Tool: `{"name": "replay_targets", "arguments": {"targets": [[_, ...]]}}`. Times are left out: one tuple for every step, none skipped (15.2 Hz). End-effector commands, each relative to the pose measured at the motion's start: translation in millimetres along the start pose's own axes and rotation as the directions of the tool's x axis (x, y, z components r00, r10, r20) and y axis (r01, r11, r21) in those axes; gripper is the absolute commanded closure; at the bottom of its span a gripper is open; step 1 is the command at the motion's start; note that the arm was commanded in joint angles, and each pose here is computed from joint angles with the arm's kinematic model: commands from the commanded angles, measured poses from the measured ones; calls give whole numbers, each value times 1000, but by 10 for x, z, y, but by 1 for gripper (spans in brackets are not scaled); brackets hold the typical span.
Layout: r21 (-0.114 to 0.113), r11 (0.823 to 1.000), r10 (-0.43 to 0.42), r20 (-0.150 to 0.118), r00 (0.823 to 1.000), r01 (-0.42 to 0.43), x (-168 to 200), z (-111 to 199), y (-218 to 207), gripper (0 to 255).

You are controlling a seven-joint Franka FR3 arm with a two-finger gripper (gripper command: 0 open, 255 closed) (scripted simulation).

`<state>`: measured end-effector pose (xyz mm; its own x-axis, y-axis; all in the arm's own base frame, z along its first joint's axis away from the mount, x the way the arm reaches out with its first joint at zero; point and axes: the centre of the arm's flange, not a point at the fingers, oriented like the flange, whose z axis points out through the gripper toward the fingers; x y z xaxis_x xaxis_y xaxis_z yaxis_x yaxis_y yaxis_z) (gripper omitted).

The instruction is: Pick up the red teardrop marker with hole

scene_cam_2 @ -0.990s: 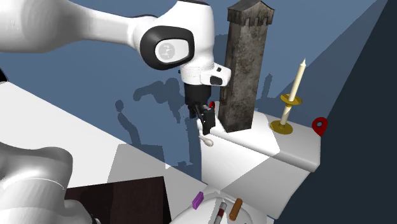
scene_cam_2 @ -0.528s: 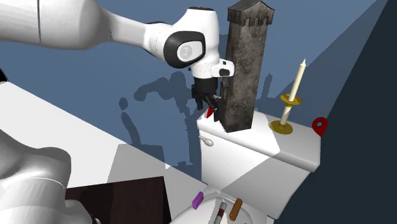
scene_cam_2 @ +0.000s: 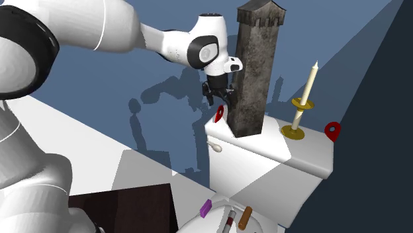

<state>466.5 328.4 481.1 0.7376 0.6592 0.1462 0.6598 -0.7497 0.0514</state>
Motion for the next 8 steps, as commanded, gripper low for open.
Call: {"name": "replay_targets", "arguments": {"targets": [[-2, 998, -55, -15, 998, 55, 155, 94, -150, 0], [-4, 997, -82, -23, 996, 82, 241, 128, -233, 0], [-6, 994, -108, -30, 994, 108, 325, 161, -317, 0], [-8, 991, -135, -37, 990, 135, 408, 194, -404, 0], [-10, 987, -161, -44, 986, 161, 488, 227, -494, 0], [-13, 982, -188, -52, 981, 187, 566, 259, -585, 0], [-15, 978, -209, -57, 976, 209, 628, 284, -660, 0], [-15, 978, -209, -57, 976, 209, 620, 337, -663, 0]]}}
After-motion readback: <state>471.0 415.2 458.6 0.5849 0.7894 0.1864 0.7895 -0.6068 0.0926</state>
